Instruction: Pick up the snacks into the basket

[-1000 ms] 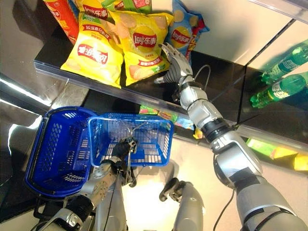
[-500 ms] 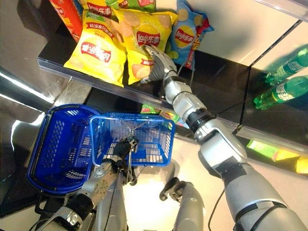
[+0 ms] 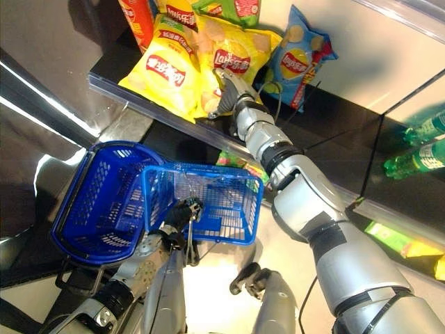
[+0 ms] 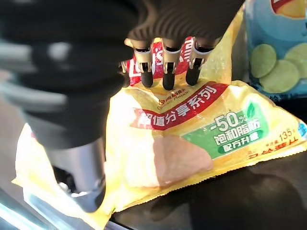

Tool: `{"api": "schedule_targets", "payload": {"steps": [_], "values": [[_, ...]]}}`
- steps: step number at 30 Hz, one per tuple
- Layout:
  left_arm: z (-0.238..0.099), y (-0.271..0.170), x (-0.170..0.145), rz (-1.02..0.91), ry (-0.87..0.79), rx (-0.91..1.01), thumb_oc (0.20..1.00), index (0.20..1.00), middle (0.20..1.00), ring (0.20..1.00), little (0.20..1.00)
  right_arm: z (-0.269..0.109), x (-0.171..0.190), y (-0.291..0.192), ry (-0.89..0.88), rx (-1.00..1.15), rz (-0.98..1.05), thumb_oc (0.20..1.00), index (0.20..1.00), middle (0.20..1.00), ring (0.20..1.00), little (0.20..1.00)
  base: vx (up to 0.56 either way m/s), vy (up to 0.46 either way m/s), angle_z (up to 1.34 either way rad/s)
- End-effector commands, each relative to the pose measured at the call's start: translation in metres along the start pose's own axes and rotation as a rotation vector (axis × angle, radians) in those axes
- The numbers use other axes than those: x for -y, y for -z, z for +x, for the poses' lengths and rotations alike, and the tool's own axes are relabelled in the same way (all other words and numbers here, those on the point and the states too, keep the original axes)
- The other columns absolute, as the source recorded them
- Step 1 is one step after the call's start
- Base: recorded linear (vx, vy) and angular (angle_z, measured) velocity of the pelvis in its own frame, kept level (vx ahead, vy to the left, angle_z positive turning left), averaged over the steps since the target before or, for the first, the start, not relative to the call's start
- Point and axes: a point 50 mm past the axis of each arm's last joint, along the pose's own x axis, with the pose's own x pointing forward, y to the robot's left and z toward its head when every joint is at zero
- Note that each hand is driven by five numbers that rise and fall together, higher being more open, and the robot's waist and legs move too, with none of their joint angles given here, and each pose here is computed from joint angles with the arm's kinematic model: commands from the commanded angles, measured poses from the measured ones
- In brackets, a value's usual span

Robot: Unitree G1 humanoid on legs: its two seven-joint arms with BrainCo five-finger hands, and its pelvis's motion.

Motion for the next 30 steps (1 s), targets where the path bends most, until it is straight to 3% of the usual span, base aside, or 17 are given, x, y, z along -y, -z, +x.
{"api": "schedule_targets", "payload": {"steps": [1,8,15,16,18,30], "values": [[-0.004,0.000,0.042,-0.050,0.201,0.025,0.200,0.200,0.200,0.200,0.200,0.006,0.032,0.004,0.048,-0.032,-0.156,1.000,1.000,1.000,1.000,1.000,0.02,-0.008,0.22],[-0.004,0.004,0.045,-0.037,0.231,-0.002,0.200,0.200,0.200,0.200,0.200,0.000,0.034,0.039,0.003,-0.142,-0.419,1.000,1.000,1.000,1.000,1.000,0.01,0.001,0.06],[-0.002,0.002,0.051,-0.030,0.267,-0.002,0.200,0.200,0.200,0.200,0.200,-0.008,0.029,0.065,-0.041,-0.200,-0.557,1.000,1.000,1.000,1.000,1.000,0.00,-0.003,0.03],[-0.001,0.001,0.052,-0.031,0.272,0.001,0.200,0.200,0.200,0.200,0.200,-0.009,0.027,0.070,-0.046,-0.209,-0.566,0.884,0.884,0.884,0.884,0.884,0.00,0.000,0.00],[-0.001,0.000,0.054,-0.033,0.277,0.007,0.200,0.200,0.200,0.200,0.200,-0.012,0.023,0.078,-0.055,-0.222,-0.583,0.200,0.200,0.200,0.200,0.200,0.00,0.004,0.02],[0.005,-0.009,0.056,-0.038,0.249,0.055,0.200,0.200,0.200,0.200,0.200,-0.015,0.029,0.084,0.061,-0.177,-0.534,0.200,0.200,0.200,0.200,0.200,0.00,0.003,0.02]]}}
